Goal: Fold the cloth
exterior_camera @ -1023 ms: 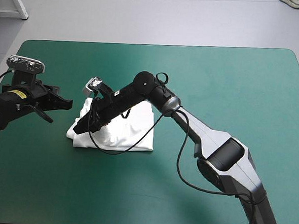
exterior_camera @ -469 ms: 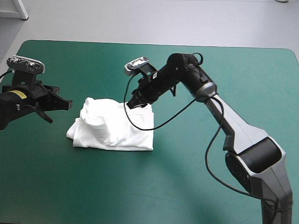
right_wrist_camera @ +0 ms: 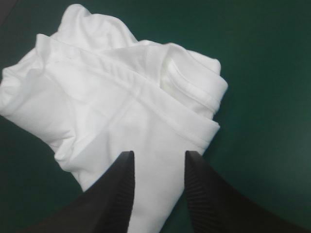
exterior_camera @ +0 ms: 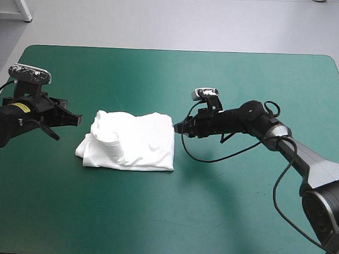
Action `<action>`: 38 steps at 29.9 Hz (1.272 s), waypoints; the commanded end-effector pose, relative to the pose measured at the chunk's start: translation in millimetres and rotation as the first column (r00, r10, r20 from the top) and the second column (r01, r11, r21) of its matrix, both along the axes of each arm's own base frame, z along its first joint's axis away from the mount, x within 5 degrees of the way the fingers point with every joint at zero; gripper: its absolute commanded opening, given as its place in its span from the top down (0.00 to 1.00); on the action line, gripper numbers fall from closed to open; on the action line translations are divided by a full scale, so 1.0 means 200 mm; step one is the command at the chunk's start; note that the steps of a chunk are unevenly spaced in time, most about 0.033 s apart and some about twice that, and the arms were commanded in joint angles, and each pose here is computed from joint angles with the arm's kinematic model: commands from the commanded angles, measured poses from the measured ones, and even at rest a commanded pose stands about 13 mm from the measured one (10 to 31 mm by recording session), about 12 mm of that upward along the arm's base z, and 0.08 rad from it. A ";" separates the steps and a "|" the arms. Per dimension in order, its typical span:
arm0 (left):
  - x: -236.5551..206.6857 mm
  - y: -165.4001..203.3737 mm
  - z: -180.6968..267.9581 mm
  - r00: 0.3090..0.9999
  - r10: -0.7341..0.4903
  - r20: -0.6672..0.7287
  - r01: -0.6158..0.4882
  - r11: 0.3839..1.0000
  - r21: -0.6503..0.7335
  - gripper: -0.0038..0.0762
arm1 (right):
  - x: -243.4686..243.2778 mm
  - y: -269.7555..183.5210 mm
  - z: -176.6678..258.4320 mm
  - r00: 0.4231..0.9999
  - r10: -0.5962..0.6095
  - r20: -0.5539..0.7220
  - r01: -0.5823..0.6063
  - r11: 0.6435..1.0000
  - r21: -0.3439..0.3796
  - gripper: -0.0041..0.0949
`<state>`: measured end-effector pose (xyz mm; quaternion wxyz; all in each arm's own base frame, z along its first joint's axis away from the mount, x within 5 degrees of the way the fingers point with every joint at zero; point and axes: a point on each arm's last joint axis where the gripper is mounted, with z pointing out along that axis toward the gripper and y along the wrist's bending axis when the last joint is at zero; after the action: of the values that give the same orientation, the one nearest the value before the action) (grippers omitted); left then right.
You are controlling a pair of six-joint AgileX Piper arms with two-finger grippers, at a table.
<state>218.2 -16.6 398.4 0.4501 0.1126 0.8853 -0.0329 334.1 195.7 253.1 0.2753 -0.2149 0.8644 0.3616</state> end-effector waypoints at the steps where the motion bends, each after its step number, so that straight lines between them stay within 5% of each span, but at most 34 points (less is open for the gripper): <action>1: -0.01 0.00 0.08 0.996 0.010 0.089 -0.009 1.000 -0.022 0.93 | 0.01 0.01 0.01 1.000 -0.014 0.024 0.013 0.997 0.075 0.44; 3: -0.01 0.00 0.08 0.996 0.009 0.084 -0.007 1.000 -0.022 0.93 | 0.04 0.02 -0.06 1.000 -0.016 -0.013 0.017 0.998 0.064 0.29; 5: -0.01 0.00 0.07 0.997 0.007 0.079 -0.005 1.000 -0.028 0.93 | 0.05 0.03 -0.12 0.999 -0.017 -0.041 0.019 0.998 0.052 0.26; 19: -0.01 -0.01 0.07 0.997 0.008 0.072 -0.005 0.999 -0.040 0.93 | 0.01 0.18 -0.26 0.991 0.092 -0.096 -0.084 0.993 0.080 0.37; 23: -0.01 -0.01 0.07 0.997 0.008 0.072 -0.005 0.999 -0.040 0.93 | 0.01 0.19 -0.26 0.992 0.088 -0.092 -0.080 0.994 0.078 0.51; 29: -0.01 -0.01 0.07 0.997 0.008 0.072 -0.005 0.999 -0.038 0.93 | 0.04 0.15 -0.25 0.995 0.048 -0.086 -0.042 0.996 0.074 0.96; 38: -0.02 -0.01 0.06 0.999 0.000 0.047 0.001 0.999 -0.032 0.93 | 0.19 -0.20 -0.07 0.989 -0.146 0.023 0.146 0.989 0.008 0.96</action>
<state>216.1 -17.6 396.0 0.4346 0.1134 0.8925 -0.0406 363.5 185.0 191.3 0.2450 -0.1738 0.8835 0.3594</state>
